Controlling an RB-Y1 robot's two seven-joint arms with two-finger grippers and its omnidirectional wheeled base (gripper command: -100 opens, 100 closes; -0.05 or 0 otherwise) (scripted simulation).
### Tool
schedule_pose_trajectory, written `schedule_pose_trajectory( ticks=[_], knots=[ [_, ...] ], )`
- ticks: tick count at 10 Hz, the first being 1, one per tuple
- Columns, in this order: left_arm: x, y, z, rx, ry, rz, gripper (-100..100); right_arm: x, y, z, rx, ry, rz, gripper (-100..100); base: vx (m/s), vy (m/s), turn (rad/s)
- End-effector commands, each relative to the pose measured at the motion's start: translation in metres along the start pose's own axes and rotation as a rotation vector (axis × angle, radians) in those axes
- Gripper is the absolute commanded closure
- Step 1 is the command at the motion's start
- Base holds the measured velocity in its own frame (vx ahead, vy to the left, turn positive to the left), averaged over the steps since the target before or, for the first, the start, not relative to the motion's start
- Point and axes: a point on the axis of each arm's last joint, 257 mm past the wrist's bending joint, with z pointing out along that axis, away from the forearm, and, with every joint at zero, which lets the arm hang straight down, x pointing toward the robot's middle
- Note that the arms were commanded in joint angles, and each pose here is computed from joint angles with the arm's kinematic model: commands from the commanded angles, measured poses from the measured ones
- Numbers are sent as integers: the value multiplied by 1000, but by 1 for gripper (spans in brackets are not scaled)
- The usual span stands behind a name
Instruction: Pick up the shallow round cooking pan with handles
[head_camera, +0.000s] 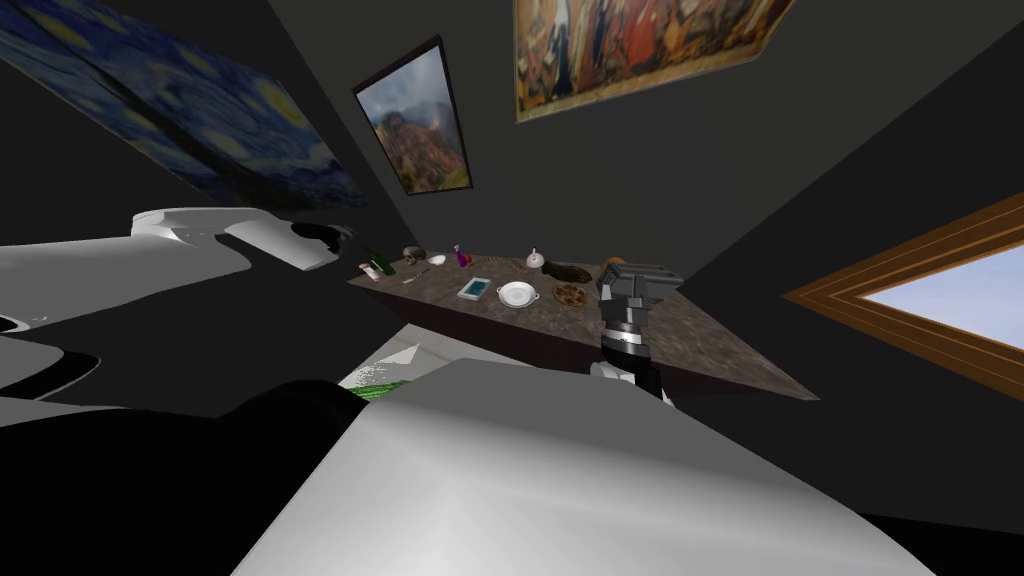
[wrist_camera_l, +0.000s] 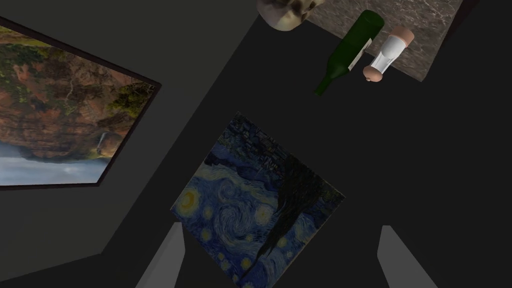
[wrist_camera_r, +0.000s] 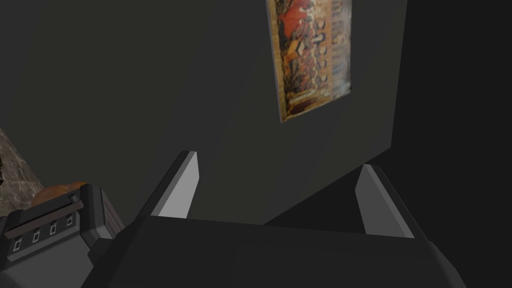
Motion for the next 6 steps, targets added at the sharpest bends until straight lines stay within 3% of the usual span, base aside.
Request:
schedule_pose_trajectory(
  ticks=[1,3,6],
  knots=[
    [-8,14,-3,-28,-12,-23,-100,0,0,0,0,0,0,0,4,3,24],
    [-16,18,-6,-16,-19,-61,-100,0,0,0,0,0,0,0,0,0,0],
    [-13,53,-4,-48,-12,-140,-100,0,0,0,0,0,0,0,0,0,0]
  ],
)
